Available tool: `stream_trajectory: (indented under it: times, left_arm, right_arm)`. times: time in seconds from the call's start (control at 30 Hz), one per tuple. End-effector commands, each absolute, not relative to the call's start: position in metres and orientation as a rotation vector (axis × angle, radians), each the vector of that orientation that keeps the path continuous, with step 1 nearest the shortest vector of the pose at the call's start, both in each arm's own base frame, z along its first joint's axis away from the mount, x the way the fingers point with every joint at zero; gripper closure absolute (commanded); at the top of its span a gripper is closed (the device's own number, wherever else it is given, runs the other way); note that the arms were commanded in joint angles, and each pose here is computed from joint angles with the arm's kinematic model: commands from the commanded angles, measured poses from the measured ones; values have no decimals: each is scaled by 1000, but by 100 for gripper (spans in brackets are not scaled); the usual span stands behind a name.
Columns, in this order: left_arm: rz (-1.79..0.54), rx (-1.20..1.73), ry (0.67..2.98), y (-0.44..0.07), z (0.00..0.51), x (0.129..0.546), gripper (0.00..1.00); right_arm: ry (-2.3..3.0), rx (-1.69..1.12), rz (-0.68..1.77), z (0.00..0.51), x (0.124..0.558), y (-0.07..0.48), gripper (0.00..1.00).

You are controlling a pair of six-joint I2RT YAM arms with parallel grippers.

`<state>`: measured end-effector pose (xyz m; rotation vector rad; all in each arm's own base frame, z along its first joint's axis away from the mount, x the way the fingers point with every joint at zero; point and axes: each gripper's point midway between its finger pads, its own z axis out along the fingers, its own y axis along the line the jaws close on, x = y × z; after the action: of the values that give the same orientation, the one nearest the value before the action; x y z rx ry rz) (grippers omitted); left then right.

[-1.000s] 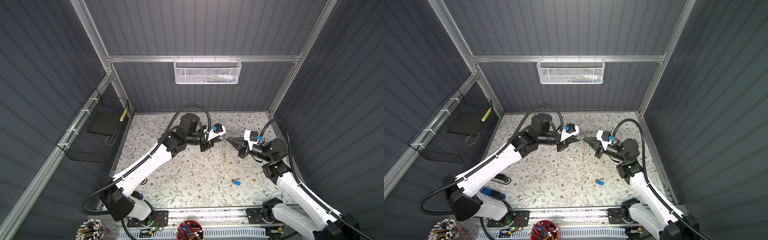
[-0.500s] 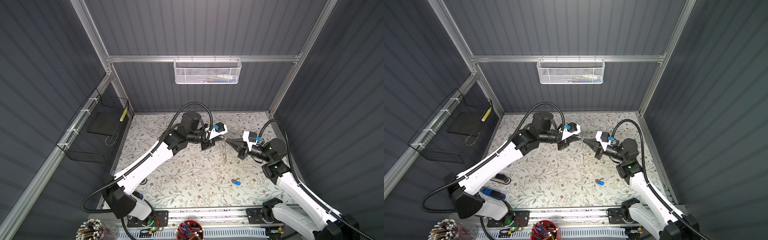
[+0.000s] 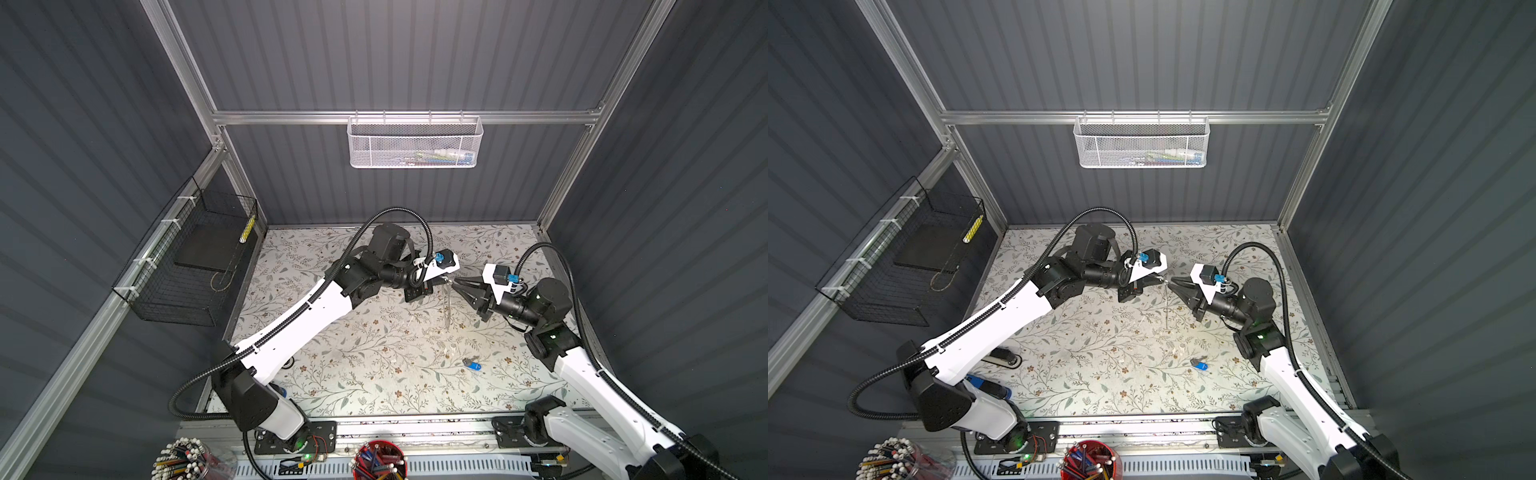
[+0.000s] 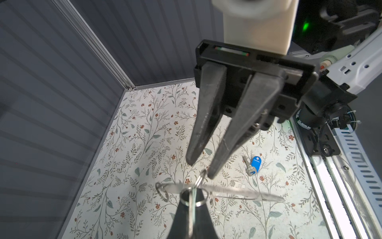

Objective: Put the keys on the keyring

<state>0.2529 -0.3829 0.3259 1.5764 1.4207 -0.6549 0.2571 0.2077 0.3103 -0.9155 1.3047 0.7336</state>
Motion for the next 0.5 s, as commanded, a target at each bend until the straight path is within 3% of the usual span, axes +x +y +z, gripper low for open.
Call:
stream_trajectory:
  times: [0.0,0.23,0.47]
  left_arm:
    - [-723,1549,1467,-401,319,264,100]
    - [-844,1502,1601,-452,273,304,100]
    - [-899,1535,1685,-470,209,323,100]
  right_arm:
    - [1416,-839,614,290,271,191,63]
    - [1648,-430,134,263,302,102,53]
    - [1762,-248,91,235,296,73,52]
